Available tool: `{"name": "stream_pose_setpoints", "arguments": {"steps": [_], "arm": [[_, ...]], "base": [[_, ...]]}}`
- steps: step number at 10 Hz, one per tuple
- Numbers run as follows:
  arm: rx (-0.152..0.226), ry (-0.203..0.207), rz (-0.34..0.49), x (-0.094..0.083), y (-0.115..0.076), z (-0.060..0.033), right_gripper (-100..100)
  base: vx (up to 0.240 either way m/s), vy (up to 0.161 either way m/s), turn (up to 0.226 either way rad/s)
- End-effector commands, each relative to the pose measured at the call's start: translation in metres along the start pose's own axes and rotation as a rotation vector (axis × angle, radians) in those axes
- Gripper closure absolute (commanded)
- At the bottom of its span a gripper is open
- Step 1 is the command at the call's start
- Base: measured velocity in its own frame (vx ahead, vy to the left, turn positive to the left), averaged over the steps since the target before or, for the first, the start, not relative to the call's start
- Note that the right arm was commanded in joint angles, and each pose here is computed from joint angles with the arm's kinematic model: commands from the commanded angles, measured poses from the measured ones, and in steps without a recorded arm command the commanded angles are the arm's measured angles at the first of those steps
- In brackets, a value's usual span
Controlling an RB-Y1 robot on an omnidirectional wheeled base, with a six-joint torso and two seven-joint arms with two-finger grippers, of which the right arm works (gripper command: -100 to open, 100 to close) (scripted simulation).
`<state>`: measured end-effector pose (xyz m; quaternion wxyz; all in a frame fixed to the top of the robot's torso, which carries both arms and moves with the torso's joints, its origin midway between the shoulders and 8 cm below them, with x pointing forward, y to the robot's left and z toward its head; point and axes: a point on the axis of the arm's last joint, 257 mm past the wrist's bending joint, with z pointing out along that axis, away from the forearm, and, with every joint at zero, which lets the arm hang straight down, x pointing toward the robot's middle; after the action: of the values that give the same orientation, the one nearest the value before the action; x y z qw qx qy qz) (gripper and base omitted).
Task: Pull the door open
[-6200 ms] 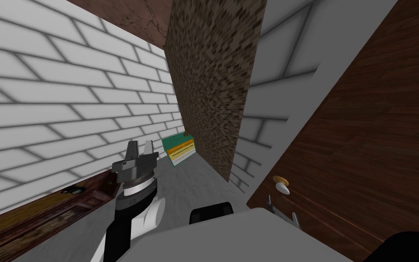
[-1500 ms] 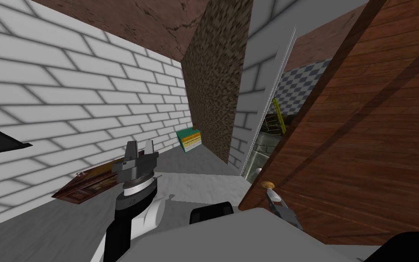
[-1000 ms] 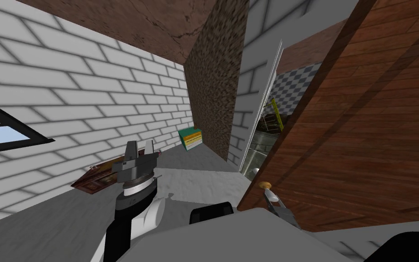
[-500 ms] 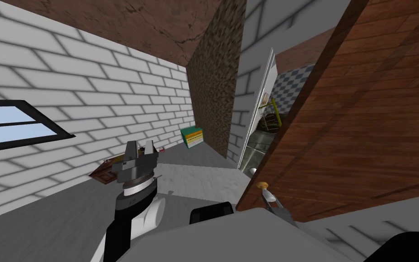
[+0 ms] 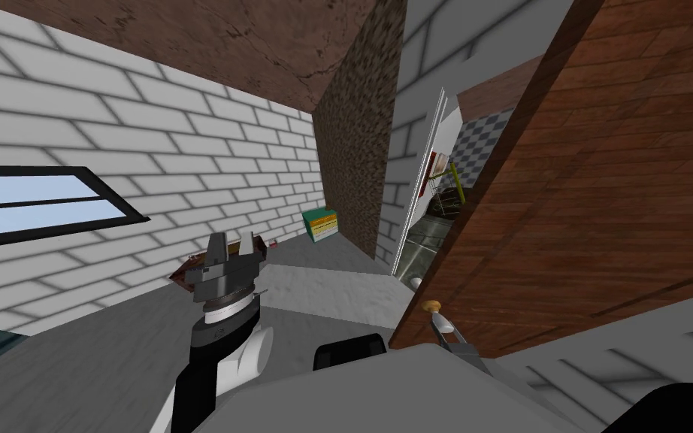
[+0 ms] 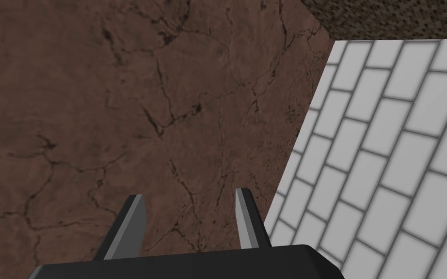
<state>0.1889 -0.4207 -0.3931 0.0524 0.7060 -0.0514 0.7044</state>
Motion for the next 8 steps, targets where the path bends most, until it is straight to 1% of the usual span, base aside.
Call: {"name": "stream_pose_setpoints", "arguments": {"steps": [1, 4, 8], "arm": [[0.015, -0.001, 0.001, -0.0004, -0.0021, -0.0009, 100], [0.043, 0.001, 0.002, 0.0003, -0.0035, 0.0002, 100], [0.078, 0.002, 0.002, 0.0012, -0.0051, 0.0014, 100]], "base": [[-0.213, -0.012, 0.104], [-0.192, -0.033, 0.096], [-0.212, -0.017, 0.098]]}}
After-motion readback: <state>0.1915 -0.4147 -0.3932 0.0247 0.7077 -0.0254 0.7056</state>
